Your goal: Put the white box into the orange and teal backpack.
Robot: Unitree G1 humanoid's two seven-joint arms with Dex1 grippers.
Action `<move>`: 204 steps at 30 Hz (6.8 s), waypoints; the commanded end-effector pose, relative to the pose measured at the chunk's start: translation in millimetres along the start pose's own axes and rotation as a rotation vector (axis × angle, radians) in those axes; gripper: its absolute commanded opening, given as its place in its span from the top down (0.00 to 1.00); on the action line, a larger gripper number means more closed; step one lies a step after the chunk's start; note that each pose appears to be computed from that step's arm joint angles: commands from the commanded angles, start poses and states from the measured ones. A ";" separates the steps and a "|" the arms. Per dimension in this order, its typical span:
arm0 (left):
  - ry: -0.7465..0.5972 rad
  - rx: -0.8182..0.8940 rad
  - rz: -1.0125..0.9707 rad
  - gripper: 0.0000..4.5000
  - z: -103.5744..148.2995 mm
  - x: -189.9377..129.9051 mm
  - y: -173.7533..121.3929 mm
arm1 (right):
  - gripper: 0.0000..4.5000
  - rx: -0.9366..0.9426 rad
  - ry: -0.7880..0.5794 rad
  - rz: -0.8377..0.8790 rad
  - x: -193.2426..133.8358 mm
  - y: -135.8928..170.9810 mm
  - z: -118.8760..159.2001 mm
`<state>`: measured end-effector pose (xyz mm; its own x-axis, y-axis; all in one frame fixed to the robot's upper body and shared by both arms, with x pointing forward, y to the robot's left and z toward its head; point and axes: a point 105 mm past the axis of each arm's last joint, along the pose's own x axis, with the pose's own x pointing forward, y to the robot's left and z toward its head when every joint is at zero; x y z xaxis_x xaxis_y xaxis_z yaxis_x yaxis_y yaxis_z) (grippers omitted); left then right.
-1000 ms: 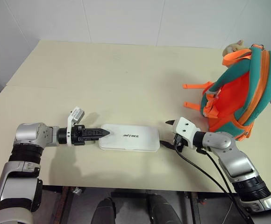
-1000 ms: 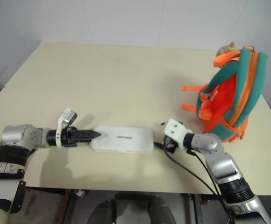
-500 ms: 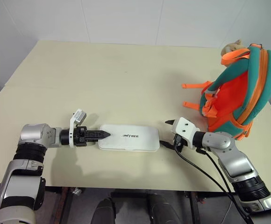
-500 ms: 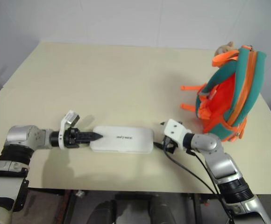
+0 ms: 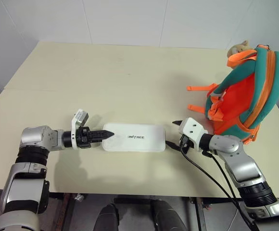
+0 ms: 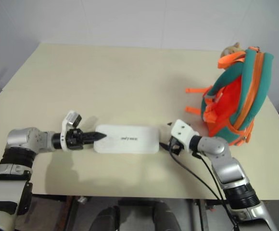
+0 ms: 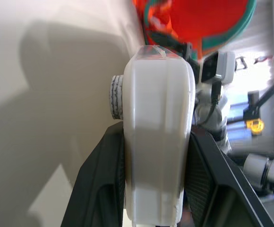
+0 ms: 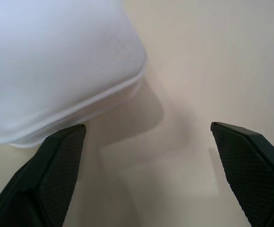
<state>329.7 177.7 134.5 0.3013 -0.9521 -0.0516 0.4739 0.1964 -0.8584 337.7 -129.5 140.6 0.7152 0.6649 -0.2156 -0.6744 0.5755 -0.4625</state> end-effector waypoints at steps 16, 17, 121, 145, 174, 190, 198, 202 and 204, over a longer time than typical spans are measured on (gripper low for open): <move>-0.298 0.042 -0.105 0.71 20.7 -9.8 -38.5 | 0.00 0.236 -0.240 -1.057 -59.4 -76.1 44.6; -0.300 0.043 -0.103 0.71 20.7 -9.9 -38.9 | 0.00 0.254 -0.235 -1.079 -58.8 -77.9 42.4; -0.438 0.992 -0.215 0.71 51.0 -137.7 -170.6 | 1.00 0.230 -0.519 0.827 -72.7 70.7 116.8; -0.115 1.115 -0.206 0.71 41.5 -102.5 -155.4 | 1.00 0.217 -0.519 0.805 -66.7 69.3 115.5; 0.253 1.245 -0.160 0.72 60.1 68.2 -116.3 | 1.00 0.214 -0.538 0.787 -57.1 69.5 117.3; 0.327 1.233 -0.126 0.11 55.9 98.9 -125.1 | 1.00 0.214 -0.540 0.736 -57.1 67.7 118.9; 0.244 1.251 -0.077 0.00 64.8 66.4 -146.2 | 1.00 0.217 -0.547 0.736 -54.8 67.5 119.5; 0.216 1.247 -0.039 0.00 64.2 52.1 -150.0 | 1.00 0.219 -0.549 0.739 -53.7 66.9 119.4; 0.184 1.248 -0.015 0.00 65.3 48.3 -148.9 | 1.00 0.219 -0.550 0.740 -53.0 66.3 119.5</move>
<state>333.9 115.5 282.3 0.2015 -0.9507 -0.2357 0.9734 0.1677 0.1560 236.7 -72.0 216.0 -0.0304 0.9980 0.0548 -0.9894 -0.0222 -0.1436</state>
